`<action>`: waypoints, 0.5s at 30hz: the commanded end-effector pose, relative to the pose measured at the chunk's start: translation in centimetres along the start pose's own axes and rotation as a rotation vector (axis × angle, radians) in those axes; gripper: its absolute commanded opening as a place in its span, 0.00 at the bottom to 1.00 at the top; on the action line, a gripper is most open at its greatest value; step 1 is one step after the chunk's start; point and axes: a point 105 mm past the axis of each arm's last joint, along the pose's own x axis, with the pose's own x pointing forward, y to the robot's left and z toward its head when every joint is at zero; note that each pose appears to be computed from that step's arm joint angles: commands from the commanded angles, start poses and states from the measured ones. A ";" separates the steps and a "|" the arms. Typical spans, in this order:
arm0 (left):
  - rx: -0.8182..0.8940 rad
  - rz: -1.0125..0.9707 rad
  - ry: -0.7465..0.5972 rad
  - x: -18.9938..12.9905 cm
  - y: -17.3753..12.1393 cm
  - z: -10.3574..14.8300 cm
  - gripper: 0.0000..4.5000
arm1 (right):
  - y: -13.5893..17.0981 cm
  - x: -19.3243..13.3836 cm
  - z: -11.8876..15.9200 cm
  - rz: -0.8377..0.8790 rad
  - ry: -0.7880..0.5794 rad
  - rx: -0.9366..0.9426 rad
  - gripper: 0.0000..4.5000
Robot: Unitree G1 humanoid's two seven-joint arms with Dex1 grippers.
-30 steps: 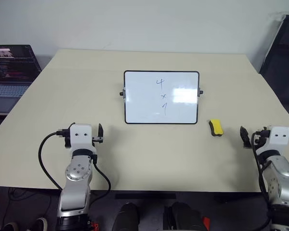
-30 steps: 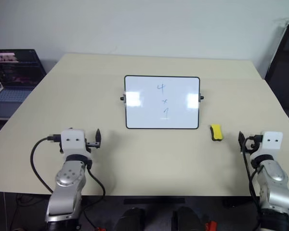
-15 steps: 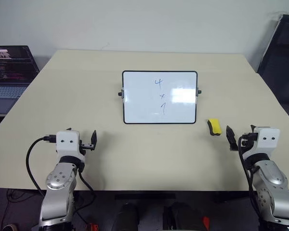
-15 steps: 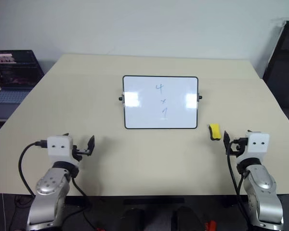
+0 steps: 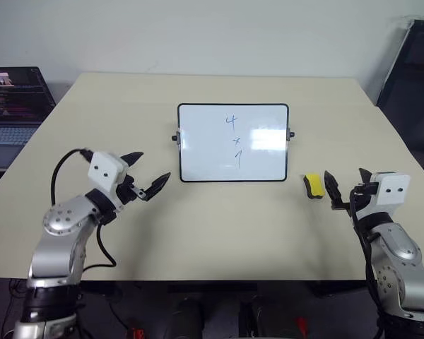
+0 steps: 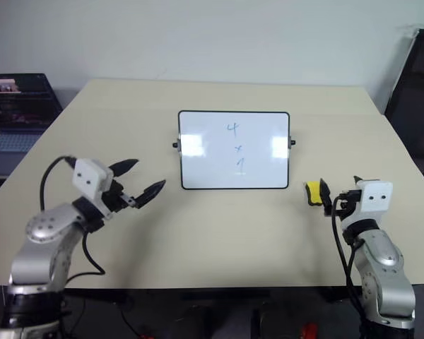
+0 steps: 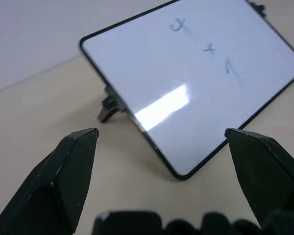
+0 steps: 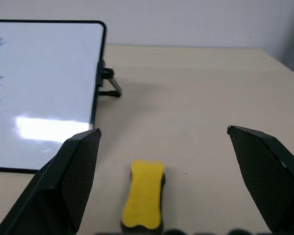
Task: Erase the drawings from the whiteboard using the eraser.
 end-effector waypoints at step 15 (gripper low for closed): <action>0.127 -0.738 -0.105 4.6 -9.0 5.7 1.00 | 2.2 1.4 0.0 -0.018 0.293 0.077 1.00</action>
